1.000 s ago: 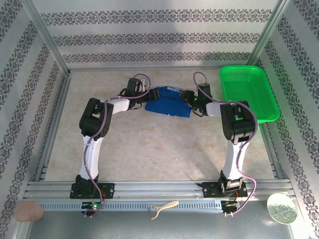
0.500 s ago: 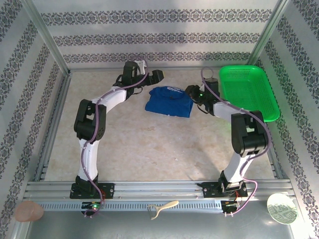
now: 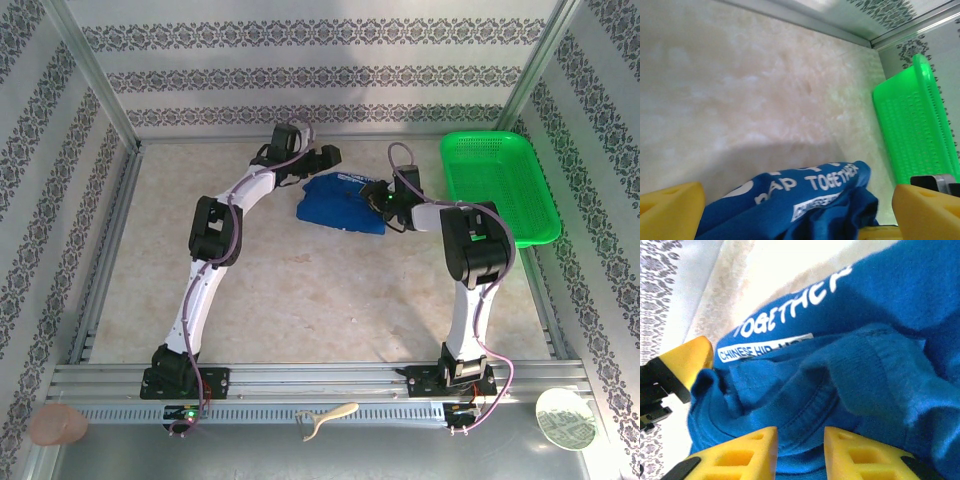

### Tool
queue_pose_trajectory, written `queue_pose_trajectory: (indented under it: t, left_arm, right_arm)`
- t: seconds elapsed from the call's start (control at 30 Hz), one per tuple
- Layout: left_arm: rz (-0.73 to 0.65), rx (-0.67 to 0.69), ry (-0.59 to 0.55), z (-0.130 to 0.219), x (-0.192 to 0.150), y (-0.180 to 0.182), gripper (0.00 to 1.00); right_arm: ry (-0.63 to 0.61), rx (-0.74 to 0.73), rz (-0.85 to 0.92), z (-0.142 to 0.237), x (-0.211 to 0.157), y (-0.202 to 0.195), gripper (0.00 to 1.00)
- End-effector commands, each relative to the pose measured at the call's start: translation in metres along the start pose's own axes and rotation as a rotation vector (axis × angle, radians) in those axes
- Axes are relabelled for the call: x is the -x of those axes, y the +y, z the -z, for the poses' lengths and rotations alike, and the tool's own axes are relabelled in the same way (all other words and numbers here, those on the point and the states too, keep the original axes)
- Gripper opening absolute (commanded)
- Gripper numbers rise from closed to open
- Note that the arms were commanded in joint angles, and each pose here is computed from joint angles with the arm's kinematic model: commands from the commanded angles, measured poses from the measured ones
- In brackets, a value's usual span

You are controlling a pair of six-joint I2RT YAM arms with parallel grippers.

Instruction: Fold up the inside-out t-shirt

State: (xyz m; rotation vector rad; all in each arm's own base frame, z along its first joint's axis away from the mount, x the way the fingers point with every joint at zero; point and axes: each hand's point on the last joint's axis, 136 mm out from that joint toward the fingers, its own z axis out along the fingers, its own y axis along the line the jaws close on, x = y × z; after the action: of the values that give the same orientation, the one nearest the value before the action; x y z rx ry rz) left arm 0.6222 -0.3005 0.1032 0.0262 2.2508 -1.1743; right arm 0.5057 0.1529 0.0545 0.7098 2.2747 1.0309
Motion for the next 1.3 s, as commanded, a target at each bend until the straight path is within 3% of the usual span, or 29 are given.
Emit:
queue_pose_trajectory:
  t: [0.0,0.13,0.4,0.63,0.97,1.03,1.13,1.2,1.27]
  left_arm:
    - [-0.038,0.009,-0.015,0.028,0.022,-0.020,0.96]
    - [-0.049,0.069,-0.008,0.064,0.023,-0.038,0.97]
    - [-0.040,0.193,0.146,0.107,-0.052,-0.012,1.00]
    - [-0.004,0.128,0.288,0.107,-0.104,-0.002,1.00]
    - [0.071,0.089,0.318,0.082,-0.130,0.010,0.98]
    - [0.087,0.076,0.321,0.074,-0.131,0.010,0.90]
    - [0.121,0.064,0.317,0.065,-0.133,0.011,0.66]
    - [0.148,0.086,0.292,0.064,-0.130,0.018,0.33]
    - [0.179,0.121,0.239,0.070,-0.121,0.031,0.14]
  right_arm:
    - [-0.027,0.138,0.073,0.021,0.023,0.050,0.35]
    - [-0.035,0.243,0.134,0.061,0.032,0.091,0.41]
    - [-0.095,0.258,0.150,0.135,0.026,0.099,0.48]
    - [-0.119,0.203,0.210,0.188,0.005,0.087,0.52]
    - [-0.119,0.159,0.185,0.213,-0.025,0.059,0.52]
    - [-0.119,0.150,0.179,0.216,-0.029,0.054,0.52]
    - [-0.121,0.134,0.173,0.220,-0.034,0.047,0.52]
    - [-0.125,0.123,0.169,0.224,-0.036,0.043,0.53]
    - [-0.127,0.114,0.167,0.228,-0.038,0.039,0.54]
